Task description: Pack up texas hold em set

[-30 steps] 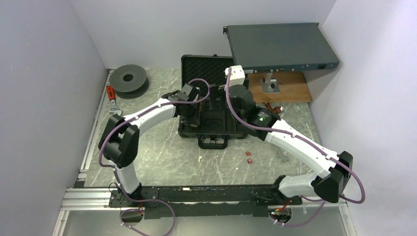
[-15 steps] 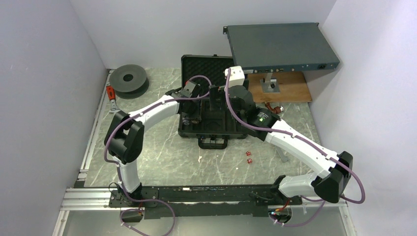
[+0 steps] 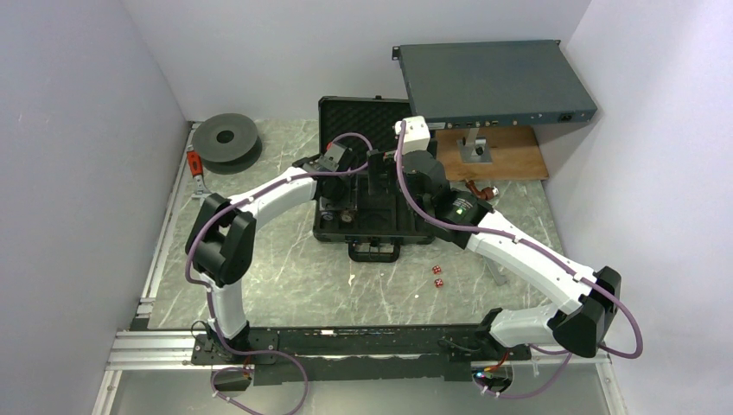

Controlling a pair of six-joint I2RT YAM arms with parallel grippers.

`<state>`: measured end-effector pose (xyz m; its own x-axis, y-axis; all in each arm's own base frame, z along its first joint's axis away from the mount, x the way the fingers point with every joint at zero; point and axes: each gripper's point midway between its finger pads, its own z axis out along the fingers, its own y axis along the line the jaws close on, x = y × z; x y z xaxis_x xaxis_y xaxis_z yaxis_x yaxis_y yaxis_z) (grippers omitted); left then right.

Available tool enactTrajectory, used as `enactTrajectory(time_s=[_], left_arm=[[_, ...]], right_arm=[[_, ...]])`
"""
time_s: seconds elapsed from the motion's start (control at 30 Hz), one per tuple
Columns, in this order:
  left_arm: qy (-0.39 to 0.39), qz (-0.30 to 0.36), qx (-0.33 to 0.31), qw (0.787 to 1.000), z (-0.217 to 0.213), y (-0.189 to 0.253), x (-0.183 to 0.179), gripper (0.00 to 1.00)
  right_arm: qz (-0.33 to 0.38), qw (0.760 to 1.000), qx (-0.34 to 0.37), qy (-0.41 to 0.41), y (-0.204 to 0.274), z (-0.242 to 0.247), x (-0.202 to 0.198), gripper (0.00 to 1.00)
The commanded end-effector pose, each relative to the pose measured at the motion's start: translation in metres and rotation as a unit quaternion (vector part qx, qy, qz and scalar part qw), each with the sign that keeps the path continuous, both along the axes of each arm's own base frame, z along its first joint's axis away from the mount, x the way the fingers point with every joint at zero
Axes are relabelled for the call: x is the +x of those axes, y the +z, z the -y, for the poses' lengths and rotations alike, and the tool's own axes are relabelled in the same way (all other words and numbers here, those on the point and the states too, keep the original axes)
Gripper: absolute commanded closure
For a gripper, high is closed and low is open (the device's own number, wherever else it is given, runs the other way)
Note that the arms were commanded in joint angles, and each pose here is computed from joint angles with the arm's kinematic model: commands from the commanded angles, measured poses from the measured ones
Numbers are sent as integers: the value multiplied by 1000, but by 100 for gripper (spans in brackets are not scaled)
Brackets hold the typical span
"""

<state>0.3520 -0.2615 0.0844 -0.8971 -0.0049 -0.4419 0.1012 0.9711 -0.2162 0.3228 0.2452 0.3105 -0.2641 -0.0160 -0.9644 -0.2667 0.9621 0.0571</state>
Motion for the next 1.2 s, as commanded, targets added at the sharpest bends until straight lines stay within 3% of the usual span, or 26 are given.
enactTrajectory(time_s=[0.0,0.1,0.27,0.4,0.57,0.67,0.87,1.17], left_arm=[[6,51,-35,998,11,36,15,40],[4,58,-40,998,11,42,14,33],[-2,79,-47,996,6,64,10,35],[-15,98,-49,994,0,77,-2,46],[-52,108,-68,990,4,75,-27,74],[-65,104,-76,990,11,67,-38,84],[-67,84,-66,992,17,45,-51,93],[-53,79,-51,994,19,31,-46,96]], right_arm=[[28,999,16,-5,19,3,0,0],[27,1000,14,-4,17,3,0,0],[28,1000,13,-5,17,3,0,0],[30,999,11,-4,17,3,-1,0],[30,1000,9,-5,16,2,0,0],[29,1000,7,-4,15,2,1,0],[30,1000,7,-4,15,2,1,0],[30,1000,5,-4,14,2,1,0]])
